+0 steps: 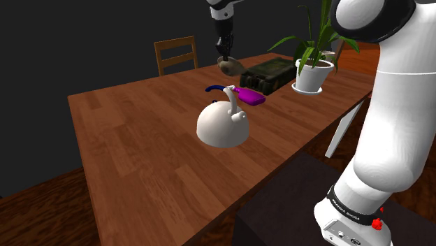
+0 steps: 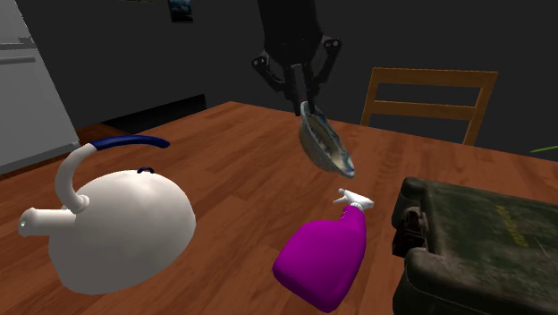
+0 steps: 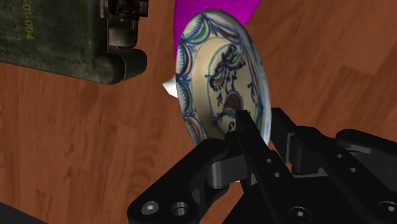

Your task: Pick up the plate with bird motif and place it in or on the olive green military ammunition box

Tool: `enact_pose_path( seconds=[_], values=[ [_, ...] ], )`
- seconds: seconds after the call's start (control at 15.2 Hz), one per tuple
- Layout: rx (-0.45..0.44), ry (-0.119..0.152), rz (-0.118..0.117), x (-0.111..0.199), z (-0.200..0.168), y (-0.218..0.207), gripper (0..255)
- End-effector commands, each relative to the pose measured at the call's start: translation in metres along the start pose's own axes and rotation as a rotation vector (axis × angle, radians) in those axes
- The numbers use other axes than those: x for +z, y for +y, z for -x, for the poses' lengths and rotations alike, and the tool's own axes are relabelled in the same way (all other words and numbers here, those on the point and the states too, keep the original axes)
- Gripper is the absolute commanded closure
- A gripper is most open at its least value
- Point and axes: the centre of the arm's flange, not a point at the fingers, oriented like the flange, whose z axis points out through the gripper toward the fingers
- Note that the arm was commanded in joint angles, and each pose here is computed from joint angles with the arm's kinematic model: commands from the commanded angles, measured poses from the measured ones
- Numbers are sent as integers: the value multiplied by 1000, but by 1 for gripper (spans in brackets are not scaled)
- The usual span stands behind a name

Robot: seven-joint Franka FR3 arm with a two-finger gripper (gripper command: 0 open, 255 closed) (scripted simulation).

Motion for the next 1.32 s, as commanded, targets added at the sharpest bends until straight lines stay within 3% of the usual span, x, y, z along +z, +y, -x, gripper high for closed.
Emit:
enact_pose_path(
  seconds=[0.0,1.25],
  values=[
    [-1,1,0,6,9,24,255],
    [-1,1,0,50,114,247,255]
  ],
)
